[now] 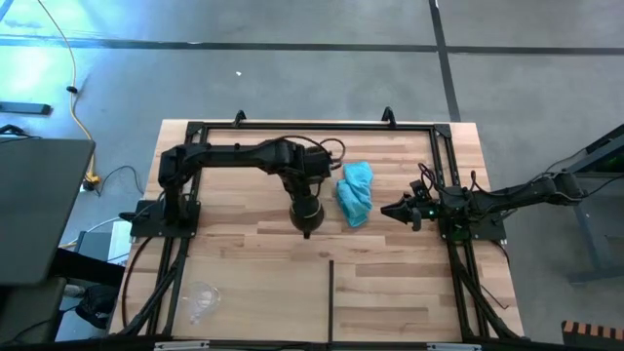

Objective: Stack small to large cups/mugs on shelf
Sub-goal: Put the black mug on the shelf

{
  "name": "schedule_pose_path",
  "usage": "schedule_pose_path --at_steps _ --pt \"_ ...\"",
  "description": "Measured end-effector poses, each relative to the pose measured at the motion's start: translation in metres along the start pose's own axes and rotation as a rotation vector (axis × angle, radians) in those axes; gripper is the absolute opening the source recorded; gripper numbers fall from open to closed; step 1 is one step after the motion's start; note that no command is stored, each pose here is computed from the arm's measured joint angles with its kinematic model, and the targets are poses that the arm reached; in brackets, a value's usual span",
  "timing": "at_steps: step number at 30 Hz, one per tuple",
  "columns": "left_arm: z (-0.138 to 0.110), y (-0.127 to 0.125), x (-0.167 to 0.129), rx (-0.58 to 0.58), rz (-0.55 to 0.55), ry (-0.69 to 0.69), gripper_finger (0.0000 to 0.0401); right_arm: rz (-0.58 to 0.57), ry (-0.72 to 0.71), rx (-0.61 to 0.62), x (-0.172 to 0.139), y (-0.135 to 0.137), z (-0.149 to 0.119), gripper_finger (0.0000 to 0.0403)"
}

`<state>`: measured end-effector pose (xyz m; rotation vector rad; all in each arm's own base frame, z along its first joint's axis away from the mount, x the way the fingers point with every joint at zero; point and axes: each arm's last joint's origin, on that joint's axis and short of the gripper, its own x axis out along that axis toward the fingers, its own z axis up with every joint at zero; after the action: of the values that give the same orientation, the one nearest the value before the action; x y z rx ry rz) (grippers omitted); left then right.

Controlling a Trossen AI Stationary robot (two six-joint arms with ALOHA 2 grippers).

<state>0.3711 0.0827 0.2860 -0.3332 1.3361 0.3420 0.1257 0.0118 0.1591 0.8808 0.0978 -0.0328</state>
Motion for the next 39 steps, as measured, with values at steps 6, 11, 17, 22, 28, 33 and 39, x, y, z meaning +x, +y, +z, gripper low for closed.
schedule_pose_path --at_steps 6,11,17,22,28,33,39 --pt "-0.009 0.008 -0.022 -0.011 -0.014 -0.022 0.0 0.001 0.0 0.005 0.0 0.0 0.0 0.0081" --pt "-0.02 0.013 -0.041 -0.011 -0.031 -0.017 0.0 0.001 -0.001 0.008 0.0 0.0 0.0 0.0081" --pt "-0.035 0.015 -0.062 -0.01 -0.045 -0.009 0.0 0.007 -0.005 0.009 0.0 0.001 0.001 0.0081" --pt "-0.047 0.014 -0.078 -0.027 -0.096 -0.009 0.0 0.007 -0.005 0.02 0.0 0.001 0.001 0.0081" --pt "-0.062 0.009 -0.097 -0.025 -0.136 -0.023 0.0 0.007 -0.005 0.024 0.0 0.001 0.001 0.0081" --pt "-0.075 0.002 -0.108 -0.004 -0.169 -0.007 0.0 0.006 -0.005 0.024 0.0 0.001 0.001 0.0081" --pt "-0.089 -0.013 -0.115 0.017 -0.196 0.039 0.0 0.006 -0.006 0.024 0.0 0.001 0.001 0.0081"
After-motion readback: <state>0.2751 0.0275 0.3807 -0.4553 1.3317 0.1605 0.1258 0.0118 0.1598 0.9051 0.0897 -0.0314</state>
